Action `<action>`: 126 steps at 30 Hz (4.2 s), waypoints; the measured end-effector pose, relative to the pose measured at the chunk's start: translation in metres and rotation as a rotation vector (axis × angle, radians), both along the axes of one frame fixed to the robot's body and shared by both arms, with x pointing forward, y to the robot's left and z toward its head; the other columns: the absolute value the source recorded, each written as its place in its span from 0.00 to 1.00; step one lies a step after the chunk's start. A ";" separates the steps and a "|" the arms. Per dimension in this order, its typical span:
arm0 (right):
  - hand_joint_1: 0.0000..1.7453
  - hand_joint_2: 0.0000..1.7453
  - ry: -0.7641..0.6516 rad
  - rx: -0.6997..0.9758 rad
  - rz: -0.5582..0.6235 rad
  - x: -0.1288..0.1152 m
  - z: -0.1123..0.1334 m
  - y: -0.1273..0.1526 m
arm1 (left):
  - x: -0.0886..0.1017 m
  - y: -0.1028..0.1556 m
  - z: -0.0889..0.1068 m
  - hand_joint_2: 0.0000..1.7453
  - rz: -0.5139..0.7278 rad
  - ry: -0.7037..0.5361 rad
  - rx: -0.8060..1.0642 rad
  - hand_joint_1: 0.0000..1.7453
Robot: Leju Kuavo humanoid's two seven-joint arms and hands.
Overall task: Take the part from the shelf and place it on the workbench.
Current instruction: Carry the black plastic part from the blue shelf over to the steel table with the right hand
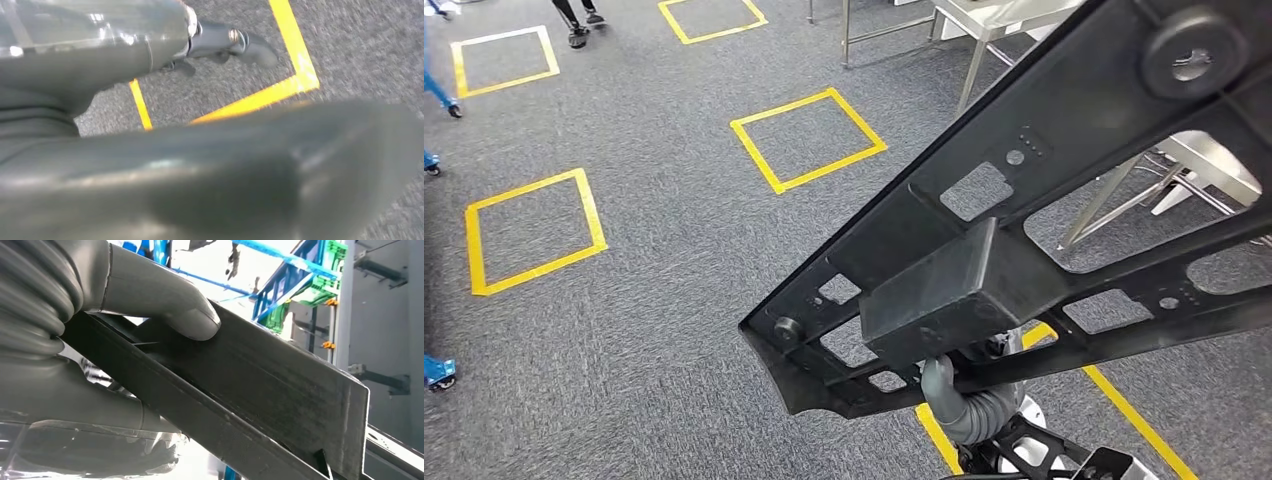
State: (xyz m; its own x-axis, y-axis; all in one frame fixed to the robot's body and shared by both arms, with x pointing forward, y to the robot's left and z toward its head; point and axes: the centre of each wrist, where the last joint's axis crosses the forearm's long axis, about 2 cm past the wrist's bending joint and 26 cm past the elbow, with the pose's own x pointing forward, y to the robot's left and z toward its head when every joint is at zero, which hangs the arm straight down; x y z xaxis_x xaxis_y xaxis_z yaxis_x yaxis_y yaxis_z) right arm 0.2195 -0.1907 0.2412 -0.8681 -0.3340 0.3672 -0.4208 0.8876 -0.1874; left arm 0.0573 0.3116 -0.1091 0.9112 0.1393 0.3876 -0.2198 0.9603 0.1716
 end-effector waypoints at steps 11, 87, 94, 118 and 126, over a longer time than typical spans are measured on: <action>1.00 1.00 -0.011 0.002 0.000 0.002 0.002 0.009 | 0.002 -0.001 0.000 0.00 -0.014 -0.003 -0.011 0.00; 1.00 1.00 -0.002 -0.034 -0.046 0.046 0.009 -0.020 | 0.001 -0.005 0.000 0.00 0.017 -0.010 -0.020 0.00; 1.00 1.00 0.005 -0.039 -0.033 0.047 0.008 -0.021 | 0.002 -0.006 0.000 0.00 0.006 -0.021 -0.024 0.00; 1.00 1.00 0.035 -0.066 -0.029 0.051 0.001 -0.027 | -0.002 -0.008 -0.001 0.00 -0.012 -0.042 -0.095 0.00; 1.00 1.00 0.038 -0.073 -0.024 0.052 0.000 -0.028 | -0.002 -0.007 -0.001 0.00 0.004 -0.048 -0.096 0.00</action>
